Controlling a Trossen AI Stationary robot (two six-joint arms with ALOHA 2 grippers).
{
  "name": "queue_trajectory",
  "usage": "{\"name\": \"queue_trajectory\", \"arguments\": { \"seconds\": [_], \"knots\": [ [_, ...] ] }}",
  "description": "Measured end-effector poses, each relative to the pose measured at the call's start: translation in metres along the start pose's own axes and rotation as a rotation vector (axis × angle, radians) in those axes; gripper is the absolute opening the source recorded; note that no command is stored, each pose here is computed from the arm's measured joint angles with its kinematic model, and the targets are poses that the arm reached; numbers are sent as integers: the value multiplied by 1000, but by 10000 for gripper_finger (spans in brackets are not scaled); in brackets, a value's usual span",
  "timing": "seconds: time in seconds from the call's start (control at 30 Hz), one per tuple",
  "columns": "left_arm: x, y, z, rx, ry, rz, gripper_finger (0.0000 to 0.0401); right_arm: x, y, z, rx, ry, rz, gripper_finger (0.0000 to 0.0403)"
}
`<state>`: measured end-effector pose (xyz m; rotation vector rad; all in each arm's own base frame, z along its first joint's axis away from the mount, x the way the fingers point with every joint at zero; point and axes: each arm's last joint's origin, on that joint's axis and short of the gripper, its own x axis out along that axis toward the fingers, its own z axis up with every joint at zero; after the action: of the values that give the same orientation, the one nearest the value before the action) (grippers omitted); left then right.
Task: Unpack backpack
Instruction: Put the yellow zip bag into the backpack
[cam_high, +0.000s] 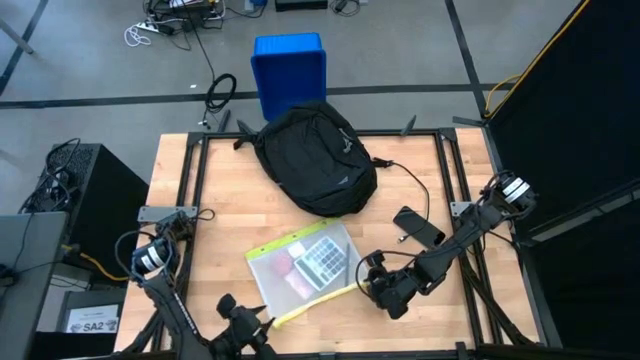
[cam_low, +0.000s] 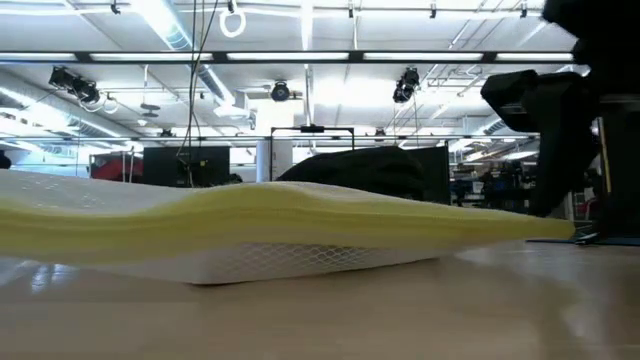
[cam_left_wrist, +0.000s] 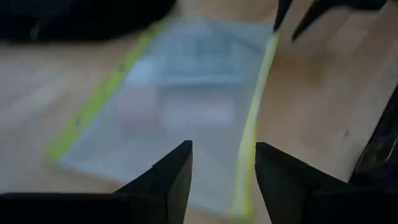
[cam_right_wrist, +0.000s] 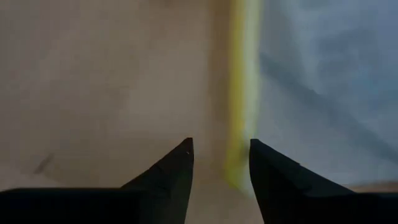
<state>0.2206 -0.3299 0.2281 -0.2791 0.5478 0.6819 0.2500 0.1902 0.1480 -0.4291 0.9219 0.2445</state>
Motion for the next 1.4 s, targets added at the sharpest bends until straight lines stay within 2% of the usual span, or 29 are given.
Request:
{"name": "queue_trajectory", "arguments": {
  "seconds": [0.1, 0.23, 0.33, 0.47, 0.57, 0.67, 0.73, 0.83, 1.0, 1.13, 1.27, 1.4],
  "knots": [
    [20, 0, 0, -21, -66, 12, 147, -1, 3, 0, -6, -4, 10, 121],
    [70, 6, 0, -56, -58, 114, 146, 0, 2, 4, 12, -45, 10, 114],
    [102, 12, 2, -14, -57, 168, 146, 1, -3, 9, 44, -86, 2, 107],
    [136, 12, 15, 69, -41, 197, 141, 2, -5, 11, 71, -100, -1, 98],
    [164, 7, 29, 151, 61, 174, 121, 1, -3, 14, 94, -127, 21, 93],
    [191, 1, 46, 271, 180, 81, 94, 0, -1, 16, 79, -151, 26, 90],
    [206, 2, 59, 331, 186, 56, 78, 0, -2, 16, 75, -151, 26, 89],
    [214, 15, 86, 371, 180, 86, 62, 0, -5, 16, 102, -148, 21, 87],
    [194, 38, 126, 390, 26, 169, 56, 0, -5, 17, 151, -159, 24, 87],
    [193, 61, 139, 400, -43, 102, 51, 1, -7, 19, 129, -179, 8, 86],
    [215, 92, 133, 359, -63, -111, 33, 2, -17, 24, 106, -219, -101, 82],
    [223, 121, 142, 318, -192, -270, 17, 5, -31, 27, 103, -236, -179, 85]
  ]
}}
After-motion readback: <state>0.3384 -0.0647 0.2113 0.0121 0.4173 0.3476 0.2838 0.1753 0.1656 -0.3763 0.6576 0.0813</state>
